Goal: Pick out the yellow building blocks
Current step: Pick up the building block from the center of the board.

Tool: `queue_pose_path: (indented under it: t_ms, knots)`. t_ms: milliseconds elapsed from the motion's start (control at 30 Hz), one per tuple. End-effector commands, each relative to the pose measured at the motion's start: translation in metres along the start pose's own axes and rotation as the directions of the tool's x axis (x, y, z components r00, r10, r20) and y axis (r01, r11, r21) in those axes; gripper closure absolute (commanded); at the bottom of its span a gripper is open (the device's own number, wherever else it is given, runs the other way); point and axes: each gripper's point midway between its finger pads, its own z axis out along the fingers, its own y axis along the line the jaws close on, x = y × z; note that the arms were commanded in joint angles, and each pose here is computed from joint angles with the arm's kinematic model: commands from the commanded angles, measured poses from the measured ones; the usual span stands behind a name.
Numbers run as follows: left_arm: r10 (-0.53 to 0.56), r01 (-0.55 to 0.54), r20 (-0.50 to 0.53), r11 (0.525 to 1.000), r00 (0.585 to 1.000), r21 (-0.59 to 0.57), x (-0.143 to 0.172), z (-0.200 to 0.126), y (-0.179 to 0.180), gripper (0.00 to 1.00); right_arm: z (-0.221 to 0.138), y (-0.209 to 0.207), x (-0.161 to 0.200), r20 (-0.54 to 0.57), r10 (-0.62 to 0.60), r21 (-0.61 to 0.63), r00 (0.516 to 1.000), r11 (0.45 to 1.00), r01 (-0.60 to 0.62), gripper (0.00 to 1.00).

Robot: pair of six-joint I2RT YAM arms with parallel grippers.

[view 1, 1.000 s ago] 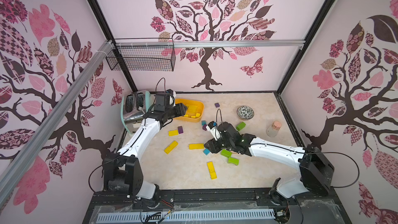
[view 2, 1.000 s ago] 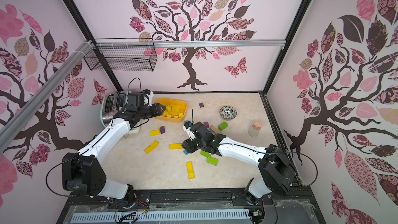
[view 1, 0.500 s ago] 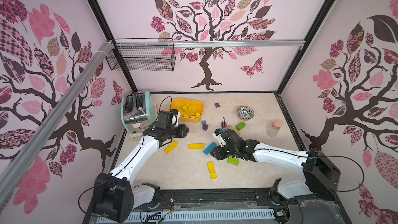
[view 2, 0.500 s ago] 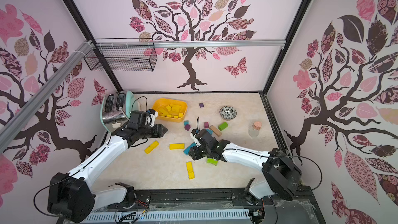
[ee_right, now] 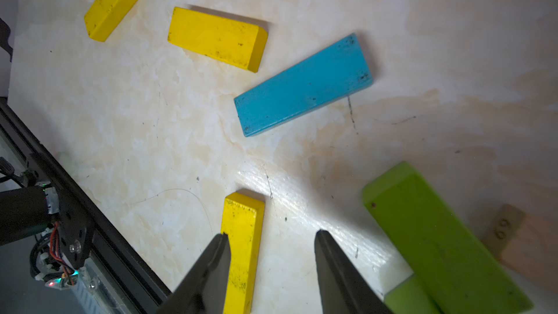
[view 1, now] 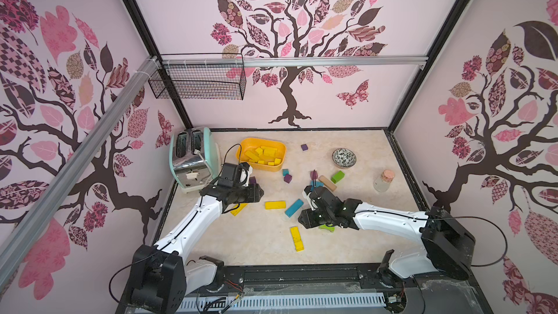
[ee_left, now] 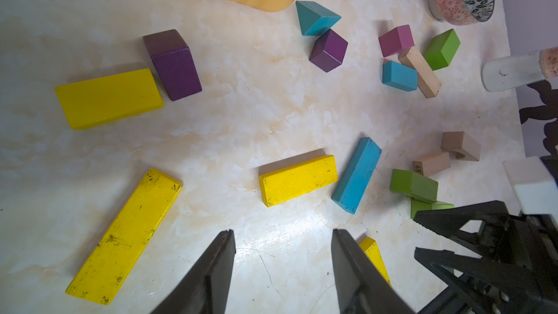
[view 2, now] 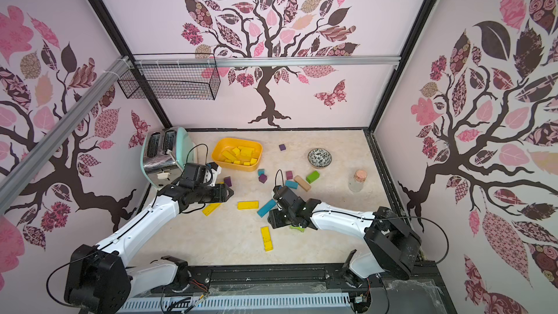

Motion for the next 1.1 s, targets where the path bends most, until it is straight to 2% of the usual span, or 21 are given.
queue_pose_path:
  t_ms: [0, 233, 900, 1067]
  knots:
    - [-0.005, 0.005, -0.01, 1.0, 1.0, 0.017, 0.001, 0.003, -0.002, 0.42, 0.002, 0.0, 0.011, -0.043, -0.018, 0.048, 0.999, 0.999, 0.02, 0.5]
    - [-0.016, 0.017, -0.015, 1.0, 1.0, 0.024, 0.0, 0.005, -0.003, 0.4, 0.013, 0.007, 0.026, -0.125, -0.079, 0.073, 0.989, 0.993, 0.089, 0.5]
    - [-0.023, 0.024, -0.014, 0.999, 1.0, 0.032, 0.0, 0.004, -0.005, 0.38, 0.028, 0.033, 0.039, -0.216, -0.212, 0.112, 0.953, 0.964, 0.24, 0.49]
    - [-0.023, 0.023, -0.013, 0.999, 1.0, 0.037, 0.001, 0.003, -0.006, 0.37, 0.033, 0.032, 0.047, -0.257, -0.209, 0.122, 0.944, 0.962, 0.246, 0.51]
